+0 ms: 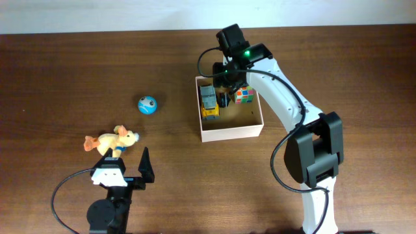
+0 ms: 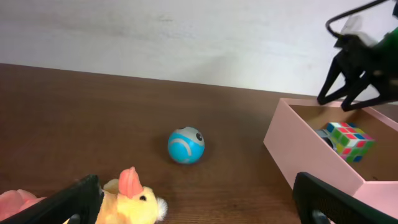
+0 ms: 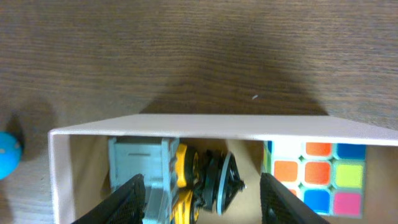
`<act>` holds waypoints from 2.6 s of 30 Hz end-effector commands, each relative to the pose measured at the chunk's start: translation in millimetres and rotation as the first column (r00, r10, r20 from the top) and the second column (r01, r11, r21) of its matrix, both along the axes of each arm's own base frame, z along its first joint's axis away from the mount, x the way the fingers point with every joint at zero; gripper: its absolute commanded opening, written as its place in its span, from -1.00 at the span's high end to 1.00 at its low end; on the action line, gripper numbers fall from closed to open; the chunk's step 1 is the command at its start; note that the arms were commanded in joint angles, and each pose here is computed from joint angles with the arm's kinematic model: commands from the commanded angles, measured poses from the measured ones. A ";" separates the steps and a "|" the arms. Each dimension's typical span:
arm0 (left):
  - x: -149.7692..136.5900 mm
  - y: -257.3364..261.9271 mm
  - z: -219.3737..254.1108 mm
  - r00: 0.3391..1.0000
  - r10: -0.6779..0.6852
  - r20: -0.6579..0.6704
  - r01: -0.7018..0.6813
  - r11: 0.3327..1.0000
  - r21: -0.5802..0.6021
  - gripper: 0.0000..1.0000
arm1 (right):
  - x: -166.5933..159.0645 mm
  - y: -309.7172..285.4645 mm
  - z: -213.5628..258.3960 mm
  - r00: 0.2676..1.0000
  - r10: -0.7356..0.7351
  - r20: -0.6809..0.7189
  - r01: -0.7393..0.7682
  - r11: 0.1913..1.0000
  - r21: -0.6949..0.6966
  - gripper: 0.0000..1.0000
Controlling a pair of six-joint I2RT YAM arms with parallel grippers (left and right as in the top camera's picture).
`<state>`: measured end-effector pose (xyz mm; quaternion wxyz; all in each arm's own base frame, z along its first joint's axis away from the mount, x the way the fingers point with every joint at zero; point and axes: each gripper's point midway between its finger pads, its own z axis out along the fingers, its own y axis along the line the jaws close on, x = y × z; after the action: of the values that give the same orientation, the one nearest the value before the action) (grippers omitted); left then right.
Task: Pack container
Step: 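Open the right gripper, lift it out and retract to the right, then move the left gripper forward over the yellow plush chick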
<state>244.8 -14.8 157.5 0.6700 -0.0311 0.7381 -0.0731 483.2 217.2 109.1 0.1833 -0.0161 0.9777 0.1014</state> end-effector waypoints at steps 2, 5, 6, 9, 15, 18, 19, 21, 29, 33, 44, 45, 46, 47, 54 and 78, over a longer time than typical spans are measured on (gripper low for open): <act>0.0 -2.7 -1.7 1.000 -0.016 0.000 0.016 1.000 0.019 -0.98 | 10.0 2.5 38.2 0.998 0.008 0.058 -0.009 1.000 0.015 -0.12; 0.0 -2.7 -1.7 1.000 -0.016 0.000 0.016 1.000 0.019 -0.98 | 10.9 -8.4 63.6 0.996 0.006 0.088 -0.003 0.999 -0.035 -0.16; 0.0 -2.7 -1.7 1.000 -0.016 0.000 0.016 1.000 0.019 -0.98 | 11.2 -16.4 71.4 0.995 -0.009 0.099 0.015 0.998 -0.067 -0.17; 0.0 -2.7 -1.7 1.000 -0.016 0.000 0.016 1.000 0.019 -0.98 | 9.7 -46.0 89.8 0.991 -0.063 0.121 0.083 0.982 -0.170 -0.22; 0.0 -2.7 -1.7 1.000 -0.016 0.000 0.016 1.000 0.019 -0.98 | -4.8 -105.5 98.4 0.986 -0.159 0.056 0.168 0.948 -0.271 -0.27; 0.0 -2.7 -1.7 1.000 -0.016 0.000 0.016 1.000 0.019 -0.98 | -15.3 -126.7 93.6 0.980 -0.197 0.002 0.189 0.933 -0.306 -0.36; 0.0 -2.7 -1.7 1.000 -0.016 0.000 0.016 1.000 0.019 -0.99 | -18.7 -137.6 92.9 0.974 -0.227 -0.008 0.212 0.920 -0.329 -0.46; 0.0 -2.7 -1.7 1.000 -0.016 0.000 0.016 1.000 0.019 -0.99 | -21.5 -156.3 93.3 0.959 -0.282 -0.006 0.260 0.894 -0.366 -0.59; 0.0 -2.7 -1.7 1.000 -0.016 0.000 0.016 1.000 0.019 -0.98 | -25.5 -233.2 95.5 0.824 -0.566 0.033 0.534 0.755 -0.380 -0.98; 0.0 -2.7 -1.7 1.000 -0.016 0.000 0.016 1.000 0.019 -0.98 | -40.6 -272.5 91.4 0.666 -0.746 -0.005 0.701 0.629 -0.336 -0.98; 0.0 -2.7 -1.7 1.000 -0.016 0.000 0.016 1.000 0.019 -0.99 | -71.0 -327.1 84.5 0.532 -0.838 -0.123 0.774 0.540 -0.330 -0.98; 0.0 -2.7 -1.7 1.000 -0.016 0.000 0.016 1.000 0.019 -0.98 | -71.8 -330.4 84.5 0.525 -0.842 -0.122 0.779 0.534 -0.330 -0.98; 0.0 -2.7 -1.7 1.000 -0.016 0.000 0.016 1.000 0.019 -0.99 | -72.7 -333.7 84.5 0.518 -0.847 -0.122 0.783 0.527 -0.330 -0.98; 0.0 -2.7 -1.7 1.000 -0.016 0.000 0.016 1.000 0.019 -0.98 | -73.3 -336.1 84.5 0.514 -0.849 -0.122 0.786 0.523 -0.329 -0.97; 0.0 -2.7 -1.7 1.000 -0.016 0.000 0.016 1.000 0.019 -0.98 | -74.9 -341.6 84.5 0.502 -0.856 -0.122 0.793 0.512 -0.329 -0.98; 5.3 -26.4 70.8 0.976 -0.164 -0.144 0.182 0.976 0.119 -0.99 | -74.9 -341.6 84.5 0.502 -0.856 -0.122 0.793 0.512 -0.329 -0.97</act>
<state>242.8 -40.0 186.5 0.6047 0.0403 0.7888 -0.1028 406.7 -122.8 189.8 0.0646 0.4420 0.8871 -0.1162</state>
